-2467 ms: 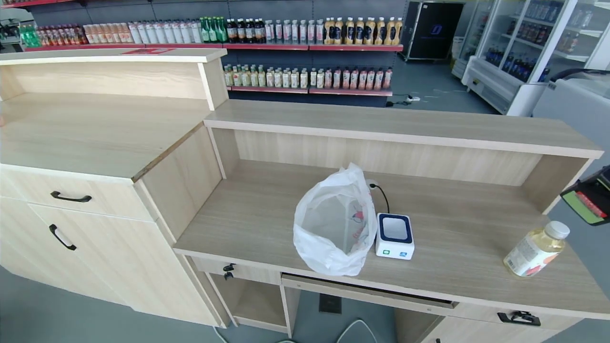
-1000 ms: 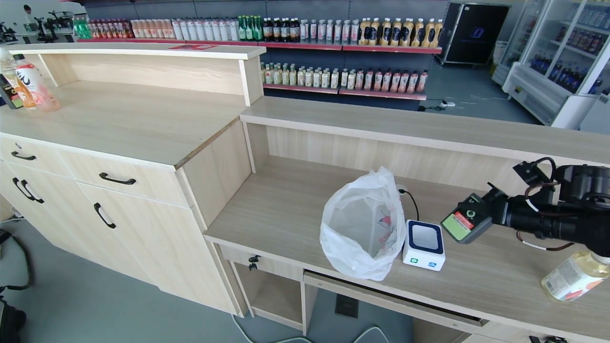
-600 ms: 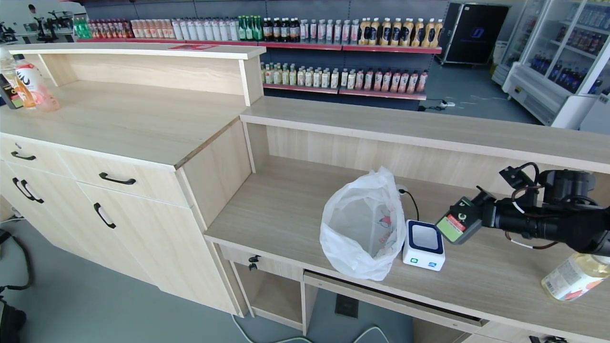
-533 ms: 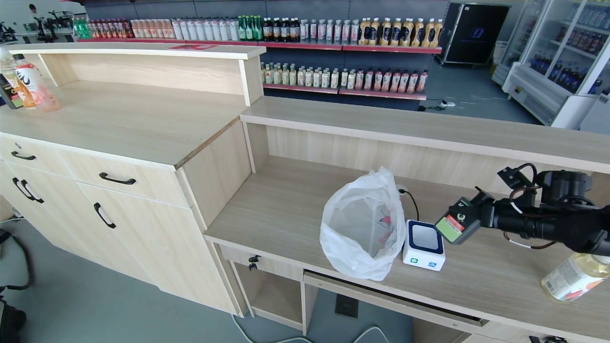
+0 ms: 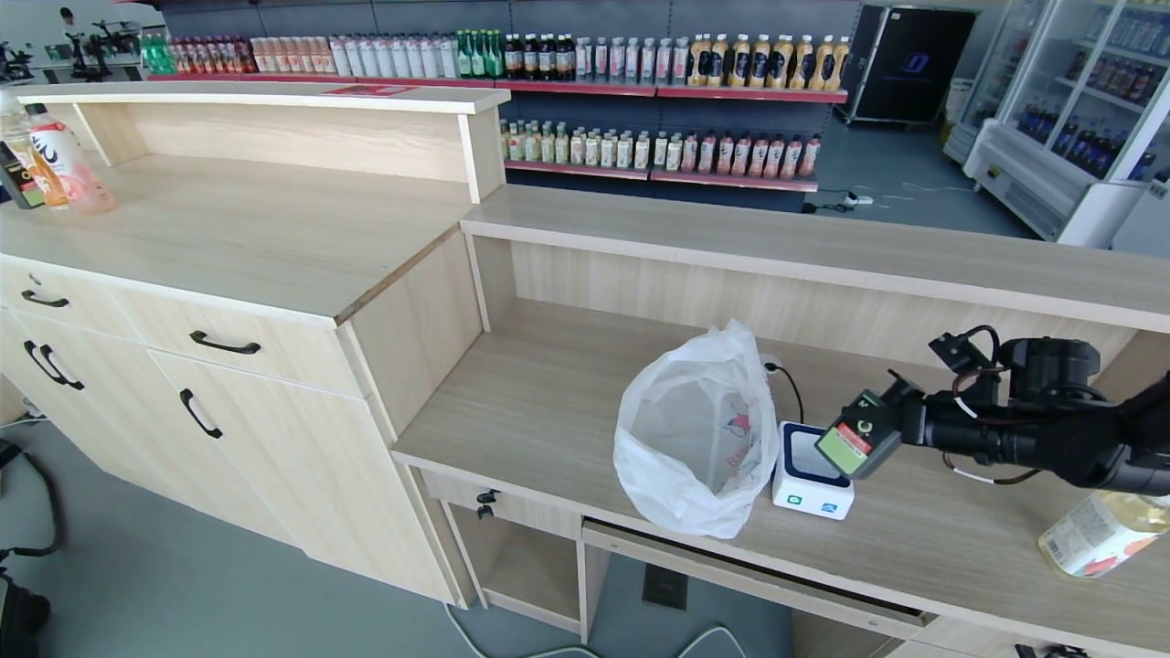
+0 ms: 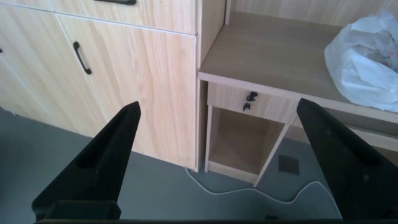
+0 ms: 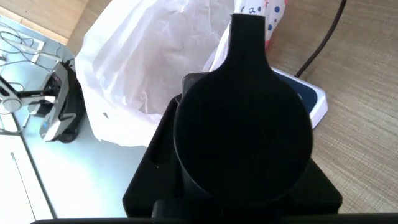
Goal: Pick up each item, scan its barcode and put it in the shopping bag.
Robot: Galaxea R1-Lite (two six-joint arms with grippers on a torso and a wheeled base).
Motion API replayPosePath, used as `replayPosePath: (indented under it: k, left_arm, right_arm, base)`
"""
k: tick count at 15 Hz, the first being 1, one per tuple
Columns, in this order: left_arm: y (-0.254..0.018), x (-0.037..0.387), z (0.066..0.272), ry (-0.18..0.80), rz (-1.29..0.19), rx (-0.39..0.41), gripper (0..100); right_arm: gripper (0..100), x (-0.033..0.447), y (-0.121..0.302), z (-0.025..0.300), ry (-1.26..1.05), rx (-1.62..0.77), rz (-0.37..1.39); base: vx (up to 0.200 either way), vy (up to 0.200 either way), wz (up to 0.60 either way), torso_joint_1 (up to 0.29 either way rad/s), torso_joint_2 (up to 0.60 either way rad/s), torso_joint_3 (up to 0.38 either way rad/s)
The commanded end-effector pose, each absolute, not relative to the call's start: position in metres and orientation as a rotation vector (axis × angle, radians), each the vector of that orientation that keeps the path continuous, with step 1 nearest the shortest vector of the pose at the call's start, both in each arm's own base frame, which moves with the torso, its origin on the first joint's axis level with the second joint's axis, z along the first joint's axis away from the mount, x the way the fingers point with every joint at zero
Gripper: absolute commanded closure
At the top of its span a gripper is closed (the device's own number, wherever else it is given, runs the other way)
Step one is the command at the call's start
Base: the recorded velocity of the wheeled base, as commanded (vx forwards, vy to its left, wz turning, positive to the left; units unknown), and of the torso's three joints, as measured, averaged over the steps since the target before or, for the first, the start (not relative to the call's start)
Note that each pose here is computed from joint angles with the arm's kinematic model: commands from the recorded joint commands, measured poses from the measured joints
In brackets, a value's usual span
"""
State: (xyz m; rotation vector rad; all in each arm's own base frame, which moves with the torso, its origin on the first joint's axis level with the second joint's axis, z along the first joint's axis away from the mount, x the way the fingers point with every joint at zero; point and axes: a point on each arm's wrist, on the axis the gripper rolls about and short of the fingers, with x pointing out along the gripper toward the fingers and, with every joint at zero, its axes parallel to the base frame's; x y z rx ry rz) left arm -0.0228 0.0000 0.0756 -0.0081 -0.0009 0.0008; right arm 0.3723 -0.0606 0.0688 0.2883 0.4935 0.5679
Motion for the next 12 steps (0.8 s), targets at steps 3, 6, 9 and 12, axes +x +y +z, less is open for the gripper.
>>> replayPosePath:
  k: [3, 6, 9, 12]
  left_arm:
    - [0.000, -0.023, 0.076, -0.002, 0.002, -0.009, 0]
    - [0.000, -0.023, 0.076, -0.002, 0.002, -0.008, 0]
    - [0.000, -0.023, 0.076, -0.002, 0.002, -0.008, 0]
    - [0.000, -0.023, 0.076, -0.002, 0.002, -0.009, 0]
  right_arm:
    - [100, 0.371, -0.055, 0.067, 0.503, 0.288, 0.578]
    - [100, 0.371, -0.056, 0.066, 0.505, 0.289, 0.575]
    - [100, 0.374, -0.056, 0.062, 0.508, 0.289, 0.575]
    - [100, 0.380, -0.056, 0.060, 0.500, 0.285, 0.577]
  base:
    - [0.000, 0.000, 0.00, 0.000, 0.00, 0.000]
    - [0.000, 0.000, 0.00, 0.000, 0.00, 0.000]
    - [0.000, 0.000, 0.00, 0.000, 0.00, 0.000]
    - [0.000, 0.000, 0.00, 0.000, 0.00, 0.000]
